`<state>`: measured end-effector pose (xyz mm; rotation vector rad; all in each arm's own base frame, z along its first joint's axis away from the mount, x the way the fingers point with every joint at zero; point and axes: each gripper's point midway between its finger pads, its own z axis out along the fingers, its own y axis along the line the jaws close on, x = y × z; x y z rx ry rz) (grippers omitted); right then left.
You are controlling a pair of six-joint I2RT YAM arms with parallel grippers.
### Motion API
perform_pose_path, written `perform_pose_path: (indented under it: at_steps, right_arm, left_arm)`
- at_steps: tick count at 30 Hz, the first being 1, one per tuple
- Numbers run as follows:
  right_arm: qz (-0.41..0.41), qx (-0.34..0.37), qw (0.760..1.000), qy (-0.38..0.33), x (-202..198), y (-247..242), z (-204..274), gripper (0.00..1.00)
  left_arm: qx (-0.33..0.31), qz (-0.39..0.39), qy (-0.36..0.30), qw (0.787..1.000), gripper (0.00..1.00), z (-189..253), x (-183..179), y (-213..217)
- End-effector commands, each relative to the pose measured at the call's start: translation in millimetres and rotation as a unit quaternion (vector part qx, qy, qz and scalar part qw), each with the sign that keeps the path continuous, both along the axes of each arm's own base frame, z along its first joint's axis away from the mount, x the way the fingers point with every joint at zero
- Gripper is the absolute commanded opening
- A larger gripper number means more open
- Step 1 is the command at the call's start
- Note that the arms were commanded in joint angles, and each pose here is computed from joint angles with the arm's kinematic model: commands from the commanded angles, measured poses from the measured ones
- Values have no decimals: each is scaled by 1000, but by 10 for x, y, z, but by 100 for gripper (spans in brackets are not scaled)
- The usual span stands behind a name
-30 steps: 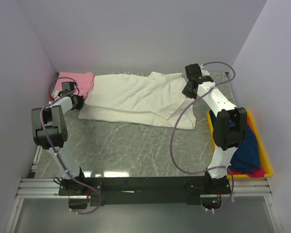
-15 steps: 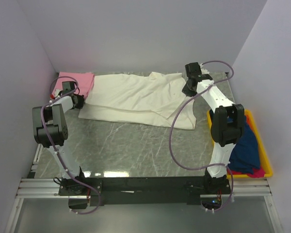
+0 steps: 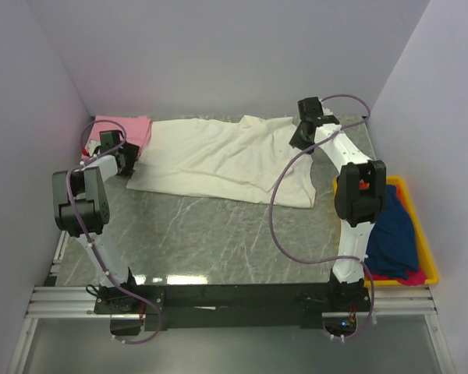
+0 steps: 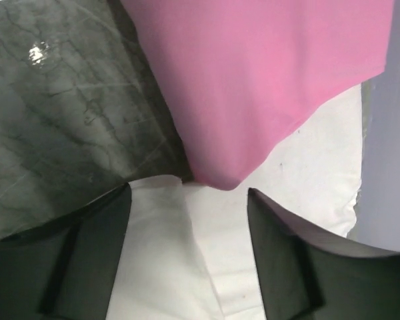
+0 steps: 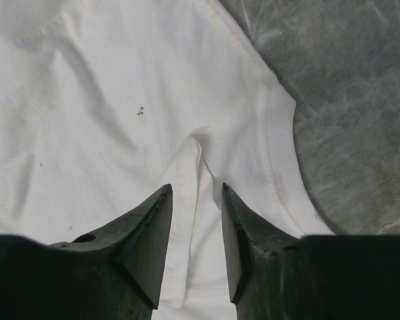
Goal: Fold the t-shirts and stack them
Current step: Fold the tshirt
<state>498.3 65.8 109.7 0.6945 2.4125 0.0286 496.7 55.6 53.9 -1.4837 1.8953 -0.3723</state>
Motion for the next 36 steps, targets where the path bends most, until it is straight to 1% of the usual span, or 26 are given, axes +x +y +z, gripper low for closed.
perform_pose_path:
  at_steps: [1, 2, 3, 4, 5, 6, 7, 8, 9, 10, 11, 13, 14, 16, 17, 22, 30, 36]
  right_arm:
    - [25, 12, 999, -43, 204, 59, 266, 46]
    - [28, 13, 999, -43, 199, 59, 282, 48]
    - [30, 12, 999, -42, 176, 72, 309, 48]
    - [31, 10, 999, -42, 128, 66, 354, 48]
    - [30, 10, 999, -37, 68, 67, 354, 48]
    - [33, 14, 999, -33, 7, 96, 342, 48]
    - [38, 17, 999, -24, -161, 122, 295, 48]
    - [41, 25, 998, -33, -202, 173, 297, 46]
    - [46, 34, 998, -30, -284, 223, 253, 46]
    - [57, 39, 997, -19, -469, 301, 162, 45]
    - [62, 41, 997, -21, -520, 353, 128, 45]
    - [71, 30, 997, -6, -702, 431, 3, 43]
    - [84, 28, 996, -7, -757, 549, -29, 43]
    - [99, 35, 994, 0, -894, 663, -139, 43]
    - [107, 42, 993, -5, -915, 778, -155, 43]
    - [124, 46, 991, 10, -1068, 992, -397, 44]
    - [117, 45, 992, -11, -951, 1039, -503, 45]
    - [118, 45, 992, 2, -888, 1082, -645, 45]
  left_arm:
    - [21, -10, -59, 998, 77, 424, 59, 15]
    - [26, -14, -60, 998, 78, 449, 33, 13]
    - [35, -7, -69, 997, 79, 578, 8, 55]
    - [37, -2, -56, 998, 79, 567, -68, 68]
    - [40, 8, -61, 997, 79, 672, -135, 88]
    - [43, 19, -53, 998, 79, 676, -211, 113]
    - [52, 40, -46, 997, 77, 685, -290, 173]
    - [44, 57, -23, 997, 77, 568, -450, 175]
    - [48, 67, -30, 996, 77, 664, -526, 186]
    - [50, 74, -28, 996, 75, 667, -588, 178]
    - [56, 96, -14, 994, 74, 631, -738, 214]
    - [57, 102, -10, 993, 74, 608, -829, 194]
    - [53, 102, -8, 993, 72, 571, -896, 173]
    - [49, 98, -12, 994, 72, 544, -924, 140]
    - [44, 94, -10, 995, 72, 502, -960, 112]
    - [37, 79, -16, 996, 71, 450, -975, 43]
    - [34, 64, -18, 997, 72, 399, -965, -1]
    - [38, 58, -14, 997, 72, 379, -953, -6]
